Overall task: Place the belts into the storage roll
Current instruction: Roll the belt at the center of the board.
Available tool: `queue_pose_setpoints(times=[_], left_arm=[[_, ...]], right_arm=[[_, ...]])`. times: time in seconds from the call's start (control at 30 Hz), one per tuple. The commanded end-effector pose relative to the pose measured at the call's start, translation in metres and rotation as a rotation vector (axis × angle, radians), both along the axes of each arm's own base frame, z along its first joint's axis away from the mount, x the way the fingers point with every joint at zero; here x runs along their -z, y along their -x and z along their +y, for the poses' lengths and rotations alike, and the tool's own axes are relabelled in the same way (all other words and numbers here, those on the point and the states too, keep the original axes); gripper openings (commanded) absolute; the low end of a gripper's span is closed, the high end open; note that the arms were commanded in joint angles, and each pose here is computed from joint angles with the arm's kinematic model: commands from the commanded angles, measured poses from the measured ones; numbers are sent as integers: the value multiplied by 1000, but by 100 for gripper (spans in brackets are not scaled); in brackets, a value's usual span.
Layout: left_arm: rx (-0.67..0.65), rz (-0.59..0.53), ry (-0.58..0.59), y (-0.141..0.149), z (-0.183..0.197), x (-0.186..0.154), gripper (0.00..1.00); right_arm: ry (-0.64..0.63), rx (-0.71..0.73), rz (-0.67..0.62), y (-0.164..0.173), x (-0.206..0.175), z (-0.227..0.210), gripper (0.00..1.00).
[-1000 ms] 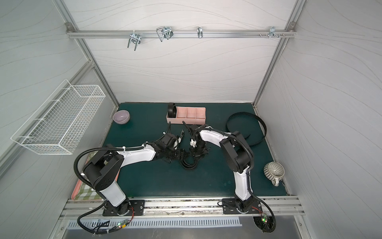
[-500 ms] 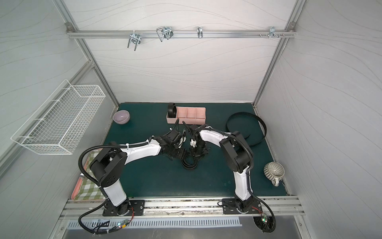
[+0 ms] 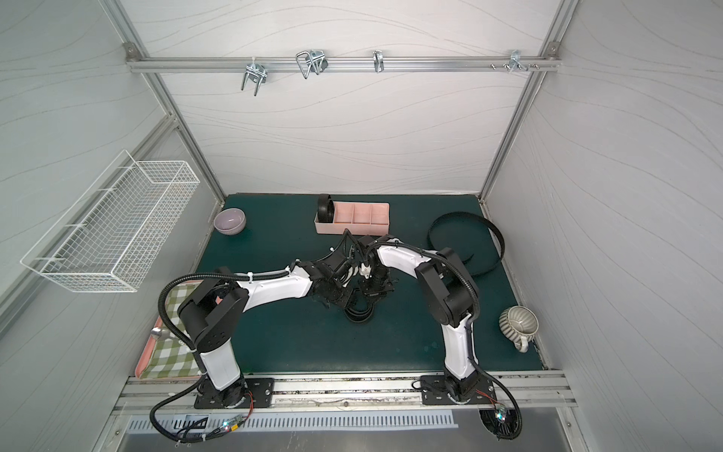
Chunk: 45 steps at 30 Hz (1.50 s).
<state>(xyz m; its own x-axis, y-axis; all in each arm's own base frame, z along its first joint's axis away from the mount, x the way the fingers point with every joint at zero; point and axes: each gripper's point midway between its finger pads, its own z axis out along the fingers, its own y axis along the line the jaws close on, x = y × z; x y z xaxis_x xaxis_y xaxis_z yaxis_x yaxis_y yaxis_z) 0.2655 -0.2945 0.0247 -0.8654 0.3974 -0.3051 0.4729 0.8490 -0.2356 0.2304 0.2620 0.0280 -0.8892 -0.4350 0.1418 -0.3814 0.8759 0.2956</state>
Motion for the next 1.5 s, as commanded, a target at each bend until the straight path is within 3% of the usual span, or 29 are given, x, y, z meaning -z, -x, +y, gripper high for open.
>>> queue_pose_setpoints(times=[0.0, 0.2, 0.37, 0.7, 0.77, 1.0, 1.2, 1.33, 1.47], left_arm=[[27, -41, -29, -9, -5, -4, 43], [15, -50, -38, -13, -4, 0, 26], [10, -53, -55, -10, 2, -2, 17], [18, -51, -145, 8, 20, 0, 13], [20, -56, -146, 9, 20, -2, 13], [61, -108, -177, 19, 21, -13, 10], [105, -116, -188, 31, 19, -16, 8], [176, -142, -204, 36, 12, -16, 5], [191, -156, -206, 37, 10, -16, 4]], right_arm=[[54, -38, 67, 22, 25, -3, 7], [27, -37, 73, 26, 25, -2, 8], [-6, -15, 83, 26, 25, -2, 13], [-142, 142, 35, 0, -12, -32, 44], [-187, 197, 13, -6, -25, -45, 47], [-262, 265, -196, -34, -67, -67, 64], [-430, 207, -276, -57, -91, -34, 73], [-430, 82, -265, -66, -81, -2, 73], [-423, 52, -265, -86, -71, 20, 72]])
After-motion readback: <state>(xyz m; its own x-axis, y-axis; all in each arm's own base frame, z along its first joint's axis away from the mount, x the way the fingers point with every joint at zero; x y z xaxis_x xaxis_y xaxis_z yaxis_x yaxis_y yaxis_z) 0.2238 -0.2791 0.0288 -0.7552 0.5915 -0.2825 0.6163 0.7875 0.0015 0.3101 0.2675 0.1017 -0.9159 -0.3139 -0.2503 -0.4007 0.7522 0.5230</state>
